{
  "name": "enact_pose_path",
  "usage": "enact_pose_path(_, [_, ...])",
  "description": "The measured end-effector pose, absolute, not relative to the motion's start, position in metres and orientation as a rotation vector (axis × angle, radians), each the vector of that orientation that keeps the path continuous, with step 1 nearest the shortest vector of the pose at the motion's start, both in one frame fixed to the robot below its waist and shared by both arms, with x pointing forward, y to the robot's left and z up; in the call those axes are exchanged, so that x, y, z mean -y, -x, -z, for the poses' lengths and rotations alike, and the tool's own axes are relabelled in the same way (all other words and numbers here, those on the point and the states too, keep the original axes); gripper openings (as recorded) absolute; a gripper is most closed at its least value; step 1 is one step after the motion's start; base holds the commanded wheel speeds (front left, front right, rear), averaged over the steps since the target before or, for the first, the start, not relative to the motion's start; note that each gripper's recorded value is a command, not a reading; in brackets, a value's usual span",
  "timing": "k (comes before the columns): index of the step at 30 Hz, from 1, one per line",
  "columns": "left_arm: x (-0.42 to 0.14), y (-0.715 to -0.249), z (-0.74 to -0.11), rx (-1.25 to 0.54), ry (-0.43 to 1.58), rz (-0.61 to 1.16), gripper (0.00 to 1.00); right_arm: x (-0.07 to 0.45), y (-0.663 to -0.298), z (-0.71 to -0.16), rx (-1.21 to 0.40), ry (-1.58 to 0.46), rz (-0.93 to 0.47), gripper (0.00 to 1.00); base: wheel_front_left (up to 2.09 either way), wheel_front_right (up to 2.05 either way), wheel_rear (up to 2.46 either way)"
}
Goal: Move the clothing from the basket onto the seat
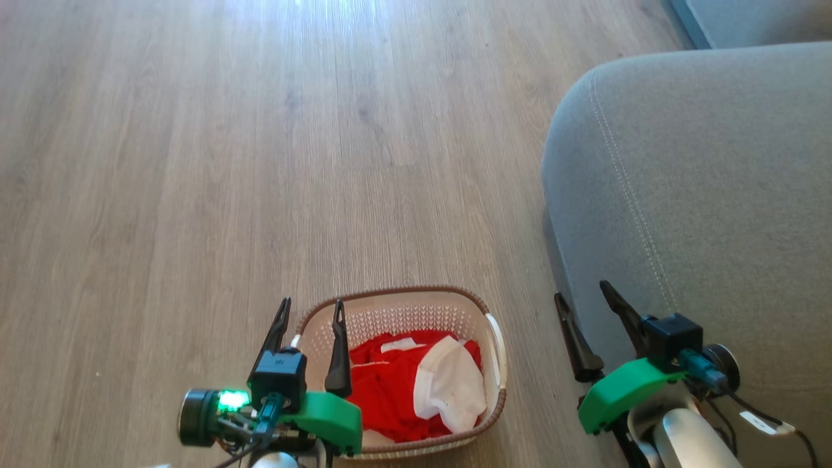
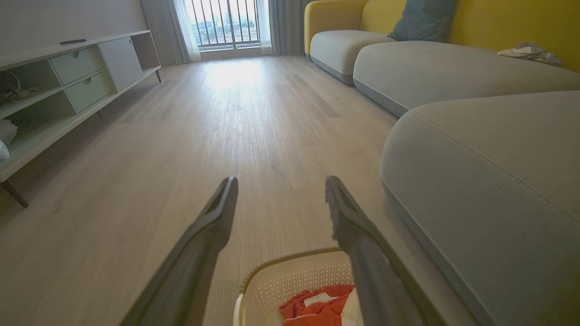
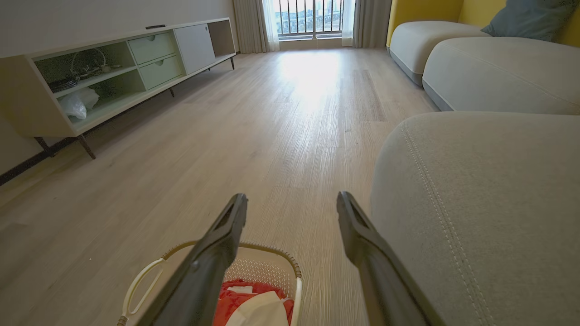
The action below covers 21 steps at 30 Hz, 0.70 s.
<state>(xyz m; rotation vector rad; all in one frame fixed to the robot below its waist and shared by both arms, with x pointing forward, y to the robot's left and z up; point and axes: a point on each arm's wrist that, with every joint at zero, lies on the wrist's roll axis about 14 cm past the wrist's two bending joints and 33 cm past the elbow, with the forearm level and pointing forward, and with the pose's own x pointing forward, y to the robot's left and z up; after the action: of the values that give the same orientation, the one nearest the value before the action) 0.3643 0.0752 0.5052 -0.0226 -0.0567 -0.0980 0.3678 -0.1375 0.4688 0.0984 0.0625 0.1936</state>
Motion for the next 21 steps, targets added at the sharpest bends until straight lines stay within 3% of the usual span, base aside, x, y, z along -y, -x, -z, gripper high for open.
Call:
enact_pose_path(10, [-0.072,-0.369,-0.443,-0.143,0.019,0.107,1.00,0.156,-0.373,-0.437,-0.157,-0.151,-0.124,1.00,0.00,0.00,0.00])
enact_pose_path(21, [-0.037,-0.420,-0.368,-0.327,-0.030,0.257,1.00,0.181,-0.410,-0.390,-0.270,-0.139,-0.075,1.00,0.00,0.00,0.00])
